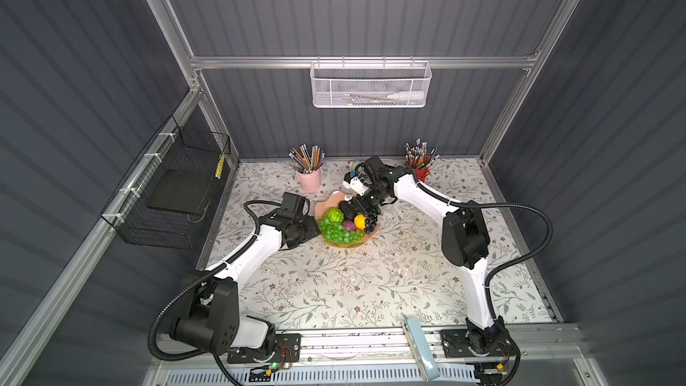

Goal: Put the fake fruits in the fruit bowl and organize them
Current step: 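Lower the dark grapes with the right gripper onto the avocado and lemon, then open the right gripper to release the dark grapes into the bowl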

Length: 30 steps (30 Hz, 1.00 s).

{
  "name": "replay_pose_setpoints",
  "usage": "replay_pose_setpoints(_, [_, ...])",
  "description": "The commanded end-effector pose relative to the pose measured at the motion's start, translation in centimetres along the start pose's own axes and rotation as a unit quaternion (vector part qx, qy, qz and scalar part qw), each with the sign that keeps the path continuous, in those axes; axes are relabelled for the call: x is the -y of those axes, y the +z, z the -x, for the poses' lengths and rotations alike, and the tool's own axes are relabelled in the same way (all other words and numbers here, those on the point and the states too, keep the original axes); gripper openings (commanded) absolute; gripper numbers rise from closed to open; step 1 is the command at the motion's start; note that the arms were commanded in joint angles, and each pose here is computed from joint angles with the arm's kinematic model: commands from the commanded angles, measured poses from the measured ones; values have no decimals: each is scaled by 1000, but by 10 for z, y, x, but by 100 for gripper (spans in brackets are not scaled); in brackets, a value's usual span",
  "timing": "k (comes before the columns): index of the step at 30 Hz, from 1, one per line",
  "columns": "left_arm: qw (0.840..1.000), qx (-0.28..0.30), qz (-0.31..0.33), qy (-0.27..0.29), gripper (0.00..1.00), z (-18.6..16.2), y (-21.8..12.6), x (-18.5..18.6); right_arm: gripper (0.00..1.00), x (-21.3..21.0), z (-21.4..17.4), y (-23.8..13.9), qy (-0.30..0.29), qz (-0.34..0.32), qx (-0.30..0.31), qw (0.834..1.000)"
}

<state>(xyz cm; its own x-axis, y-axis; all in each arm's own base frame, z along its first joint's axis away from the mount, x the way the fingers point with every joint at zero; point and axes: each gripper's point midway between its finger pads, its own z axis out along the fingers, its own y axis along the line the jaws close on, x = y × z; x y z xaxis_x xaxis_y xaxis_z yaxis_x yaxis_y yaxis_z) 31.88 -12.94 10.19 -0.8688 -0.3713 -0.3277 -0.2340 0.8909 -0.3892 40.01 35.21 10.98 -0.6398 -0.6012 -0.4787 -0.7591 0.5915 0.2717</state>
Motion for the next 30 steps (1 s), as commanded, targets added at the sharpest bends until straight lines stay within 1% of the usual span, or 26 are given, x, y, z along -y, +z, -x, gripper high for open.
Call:
replay_pose_setpoints(1, [1000, -12, -2, -8, 68, -6, 4, -4, 25, -9, 10, -2, -9, 9, 9, 1000])
replay_pose_setpoints(4, [1000, -14, -2, -10, 68, -8, 6, -5, 38, -6, 14, -7, -6, -6, 16, 1000])
replay_pose_setpoints(7, [1000, -14, -3, -10, 68, -9, 7, -5, 40, -9, 19, -14, -7, -4, 24, 1000])
replay_pose_setpoints(9, [1000, -14, -4, -11, 69, -9, 6, -5, 49, -10, 22, -22, -5, -9, 29, 1000])
replay_pose_setpoints(11, [1000, -14, -4, -13, 69, -10, 6, -6, 56, -12, 26, -33, -6, -18, 39, 999])
replay_pose_setpoints(14, [1000, -14, -5, -15, 69, -12, 6, -7, 58, -14, 32, -56, -6, -26, 62, 998])
replay_pose_setpoints(17, [1000, -17, -12, -19, 68, -14, 7, -6, 58, -1, 35, -80, 7, -60, 89, 994])
replay_pose_setpoints(19, [999, -18, -18, -20, 65, -15, 9, -4, 58, 15, 34, -92, 25, -84, 107, 990])
replay_pose_setpoints(21, [999, -20, -19, -24, 61, -15, 11, -4, 55, 37, 27, -98, 51, -113, 113, 986])
replay_pose_setpoints(22, [999, -22, -16, -26, 60, -17, 12, -6, 52, 51, 23, -100, 66, -130, 110, 983])
replay_pose_setpoints(25, [999, -23, -15, -32, 54, -17, 14, -7, 46, 81, 8, -97, 95, -166, 99, 977])
replay_pose_setpoints(27, [999, -25, -9, -34, 52, -17, 15, -8, 42, 93, 0, -91, 101, -182, 90, 974])
replay_pose_setpoints(30, [999, -24, -22, -30, 52, -15, 17, -2, 38, 91, -6, -79, 100, -167, 83, 978])
